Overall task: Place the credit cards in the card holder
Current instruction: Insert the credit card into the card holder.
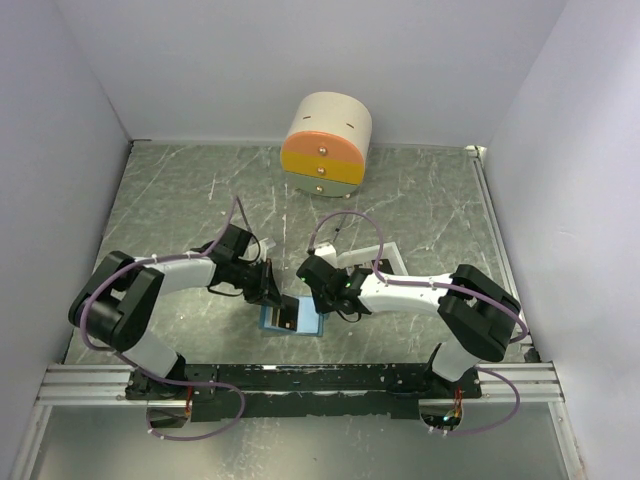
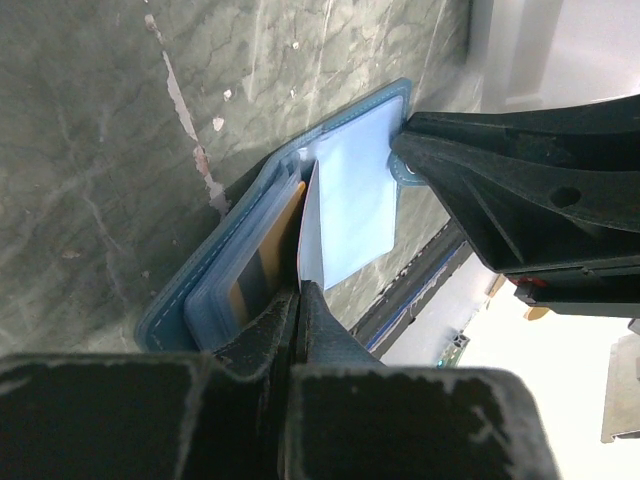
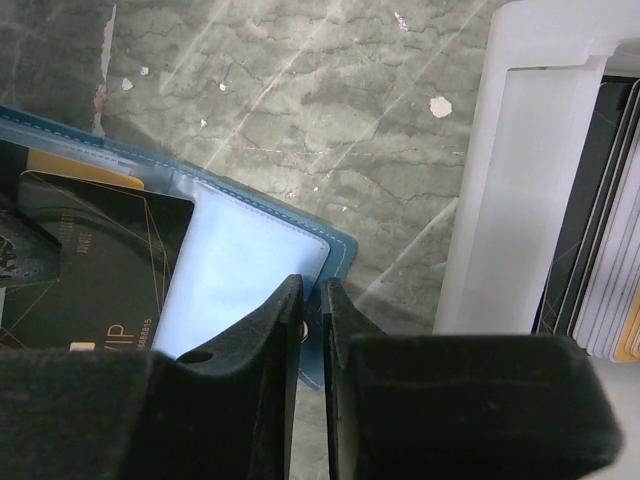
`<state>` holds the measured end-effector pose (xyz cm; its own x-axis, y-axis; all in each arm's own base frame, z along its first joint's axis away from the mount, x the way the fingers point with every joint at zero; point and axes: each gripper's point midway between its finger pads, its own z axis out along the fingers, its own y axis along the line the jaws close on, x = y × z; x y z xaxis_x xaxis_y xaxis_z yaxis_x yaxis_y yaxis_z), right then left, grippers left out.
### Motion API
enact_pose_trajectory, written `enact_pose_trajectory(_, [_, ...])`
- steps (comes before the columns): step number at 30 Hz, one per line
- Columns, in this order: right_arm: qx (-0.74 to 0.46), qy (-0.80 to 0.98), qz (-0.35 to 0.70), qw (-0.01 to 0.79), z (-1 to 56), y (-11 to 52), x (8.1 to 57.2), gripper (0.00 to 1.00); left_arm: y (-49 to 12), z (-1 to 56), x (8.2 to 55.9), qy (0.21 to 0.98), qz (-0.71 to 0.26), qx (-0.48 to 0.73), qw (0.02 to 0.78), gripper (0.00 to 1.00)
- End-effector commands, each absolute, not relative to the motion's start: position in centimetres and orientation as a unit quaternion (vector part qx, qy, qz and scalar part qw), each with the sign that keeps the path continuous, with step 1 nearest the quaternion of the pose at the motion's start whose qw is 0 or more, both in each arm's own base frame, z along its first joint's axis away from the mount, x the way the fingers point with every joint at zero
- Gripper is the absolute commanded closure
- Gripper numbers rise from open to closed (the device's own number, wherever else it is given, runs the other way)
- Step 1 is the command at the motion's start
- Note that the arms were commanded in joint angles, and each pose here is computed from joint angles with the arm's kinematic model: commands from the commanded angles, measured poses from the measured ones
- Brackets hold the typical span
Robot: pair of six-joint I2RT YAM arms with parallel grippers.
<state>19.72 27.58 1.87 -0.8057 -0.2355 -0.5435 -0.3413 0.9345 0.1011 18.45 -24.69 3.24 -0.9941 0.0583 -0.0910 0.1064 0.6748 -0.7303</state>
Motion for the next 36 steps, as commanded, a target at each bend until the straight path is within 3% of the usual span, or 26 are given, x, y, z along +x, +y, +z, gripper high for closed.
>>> enact_pose_trajectory(1, [-0.158,0.944,0.086,0.276,1.3,27.2,19.7,0.87,-25.4,3.0,19.1,0.915,-0.398,0.064,0.037,0.93])
enact_pose_trajectory(15, [-0.153,0.945,0.089,0.275,1.8,27.2,19.6,0.87,-25.4,1.4,18.8,0.923,-0.382,0.039,0.018,0.93])
enact_pose_trajectory(19, [-0.136,0.948,0.098,0.27,2.8,27.2,19.3,0.77,-25.0,1.0,18.9,0.929,-0.368,0.03,0.018,0.93])
enact_pose_trajectory(24, [-0.112,0.951,0.116,0.263,3.2,27.2,18.3,0.71,-24.8,0.8,18.8,0.932,-0.362,0.019,0.02,0.93])
enact_pose_trajectory(36, [-0.089,0.96,0.102,0.246,1.5,26.2,16.9,0.7,-24.6,0.4,18.9,0.933,-0.358,0.001,0.03,0.93])
